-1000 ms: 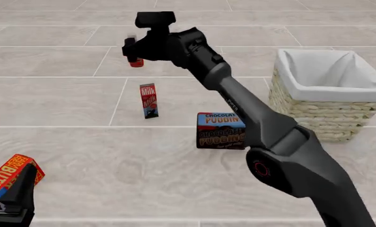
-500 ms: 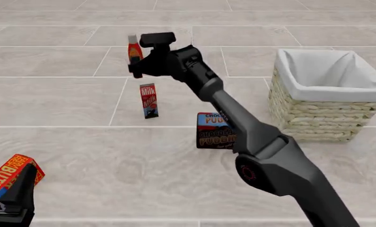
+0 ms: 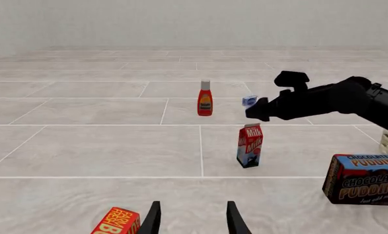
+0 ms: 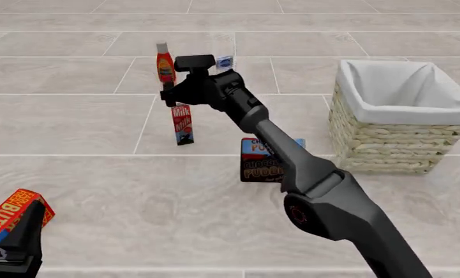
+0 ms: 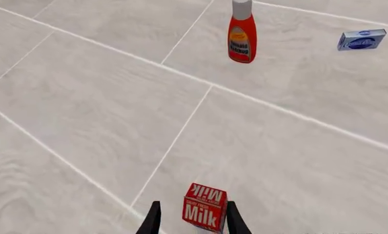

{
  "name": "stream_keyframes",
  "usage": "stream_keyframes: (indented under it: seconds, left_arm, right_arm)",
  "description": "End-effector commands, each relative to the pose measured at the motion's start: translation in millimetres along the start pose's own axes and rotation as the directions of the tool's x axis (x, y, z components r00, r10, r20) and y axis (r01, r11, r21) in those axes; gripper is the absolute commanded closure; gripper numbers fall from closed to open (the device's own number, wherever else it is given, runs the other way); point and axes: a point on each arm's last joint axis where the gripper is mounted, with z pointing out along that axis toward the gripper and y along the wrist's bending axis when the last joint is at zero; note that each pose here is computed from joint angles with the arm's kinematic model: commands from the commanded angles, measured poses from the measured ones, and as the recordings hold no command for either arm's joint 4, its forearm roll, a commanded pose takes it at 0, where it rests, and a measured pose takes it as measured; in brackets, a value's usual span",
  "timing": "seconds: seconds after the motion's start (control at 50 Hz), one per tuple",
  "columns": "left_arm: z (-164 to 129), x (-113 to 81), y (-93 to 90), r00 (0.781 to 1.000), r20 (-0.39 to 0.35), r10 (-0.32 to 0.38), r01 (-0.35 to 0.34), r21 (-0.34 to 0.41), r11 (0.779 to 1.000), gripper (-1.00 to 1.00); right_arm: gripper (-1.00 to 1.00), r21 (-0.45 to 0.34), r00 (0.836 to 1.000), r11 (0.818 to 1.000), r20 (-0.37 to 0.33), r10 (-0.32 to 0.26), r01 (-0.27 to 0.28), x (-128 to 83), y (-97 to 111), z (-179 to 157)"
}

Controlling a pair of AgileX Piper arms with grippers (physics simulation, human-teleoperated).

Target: Pick the milk and place it in the basket.

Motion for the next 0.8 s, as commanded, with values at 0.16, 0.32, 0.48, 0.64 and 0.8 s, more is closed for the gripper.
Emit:
stream_keyframes:
  seconds: [0.16,0.32,0.48,0.64,0.8]
  left_arm:
    - [0.0,0.0,0.0,1.000,0.000,0.000,0.000,0.000,1.000,-1.00]
    - [0.0,0.0,0.0,1.000,0.000,0.000,0.000,0.000,1.000,-1.00]
    - [0.0,0.0,0.0,1.000,0.000,0.000,0.000,0.000,1.000,-1.00]
    - [0.0,0.0,0.0,1.000,0.000,0.000,0.000,0.000,1.000,-1.00]
    - [0.0,0.0,0.0,1.000,0.000,0.000,0.000,0.000,1.000,-1.00]
  right_arm:
    - [-1.00,0.001,0.999,1.000,-0.024,0.024,-0.024,18.0,-0.7,15.3]
    - [-1.00,0.007,0.999,0.999,-0.035,0.032,-0.032,26.0,-4.7,22.3]
    - [-1.00,0.013,0.998,0.999,-0.045,0.041,-0.040,33.5,-8.5,28.6]
    - [-1.00,0.019,0.997,0.998,-0.057,0.053,-0.052,42.8,-11.6,35.9]
    - [-1.00,0.021,0.996,0.998,-0.066,0.064,-0.062,51.0,-12.5,41.9]
